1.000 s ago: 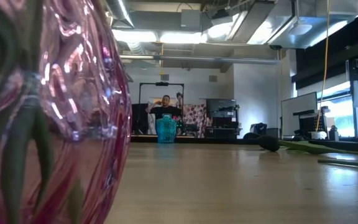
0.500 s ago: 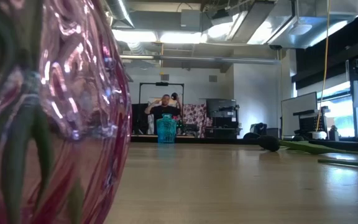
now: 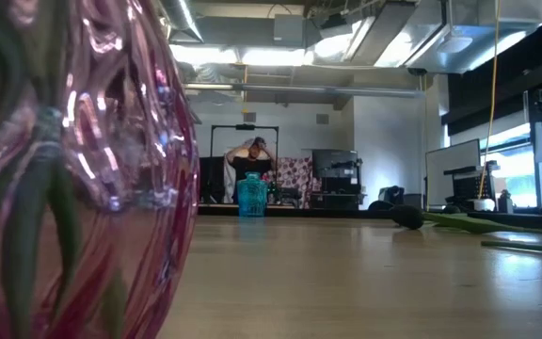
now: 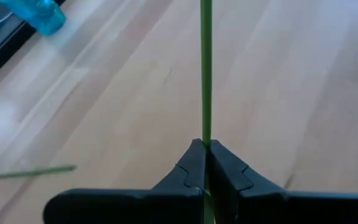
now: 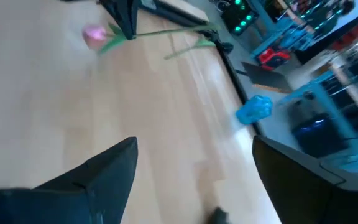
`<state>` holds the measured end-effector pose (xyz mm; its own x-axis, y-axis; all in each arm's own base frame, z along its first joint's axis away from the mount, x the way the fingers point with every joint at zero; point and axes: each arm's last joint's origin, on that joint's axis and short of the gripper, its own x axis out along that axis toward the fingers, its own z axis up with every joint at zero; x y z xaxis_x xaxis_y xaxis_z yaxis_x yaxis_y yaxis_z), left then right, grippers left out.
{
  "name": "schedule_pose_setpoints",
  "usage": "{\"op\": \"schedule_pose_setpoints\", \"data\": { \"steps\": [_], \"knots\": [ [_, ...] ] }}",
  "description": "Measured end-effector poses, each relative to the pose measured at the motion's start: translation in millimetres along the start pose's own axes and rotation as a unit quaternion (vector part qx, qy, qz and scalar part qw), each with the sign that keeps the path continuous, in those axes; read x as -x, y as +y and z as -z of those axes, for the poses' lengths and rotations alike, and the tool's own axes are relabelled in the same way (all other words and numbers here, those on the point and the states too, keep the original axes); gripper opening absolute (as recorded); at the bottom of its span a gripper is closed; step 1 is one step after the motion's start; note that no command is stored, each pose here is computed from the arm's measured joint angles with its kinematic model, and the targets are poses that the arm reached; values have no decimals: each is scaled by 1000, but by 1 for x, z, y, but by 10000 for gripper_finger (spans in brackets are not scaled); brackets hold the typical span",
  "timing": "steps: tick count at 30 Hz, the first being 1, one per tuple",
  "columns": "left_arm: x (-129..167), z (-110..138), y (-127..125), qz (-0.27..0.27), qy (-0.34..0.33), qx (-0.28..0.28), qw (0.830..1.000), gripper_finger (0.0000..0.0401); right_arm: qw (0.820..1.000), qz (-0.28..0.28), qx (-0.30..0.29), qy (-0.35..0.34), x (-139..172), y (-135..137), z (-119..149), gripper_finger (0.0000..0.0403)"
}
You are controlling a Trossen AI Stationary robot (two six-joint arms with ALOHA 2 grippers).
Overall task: Sort flowers into vase by color
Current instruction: Put the pink flower into the violet vase
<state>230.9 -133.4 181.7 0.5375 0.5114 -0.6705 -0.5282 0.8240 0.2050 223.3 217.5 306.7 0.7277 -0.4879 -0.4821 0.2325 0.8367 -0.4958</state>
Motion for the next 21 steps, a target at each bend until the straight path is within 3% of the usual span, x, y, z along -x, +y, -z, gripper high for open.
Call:
{"op": "schedule_pose_setpoints", "data": {
  "steps": [11, 21],
  "knots": [
    [-50, -7, -15, -10, 2, 7, 1000, 33, 991, -2, 103, 82, -42, 29, 10, 317],
    [-32, -4, -16, -3, -14, -21, 1000, 105, 990, -7, 109, 84, -46, 31, 9, 317]
  ]
}}
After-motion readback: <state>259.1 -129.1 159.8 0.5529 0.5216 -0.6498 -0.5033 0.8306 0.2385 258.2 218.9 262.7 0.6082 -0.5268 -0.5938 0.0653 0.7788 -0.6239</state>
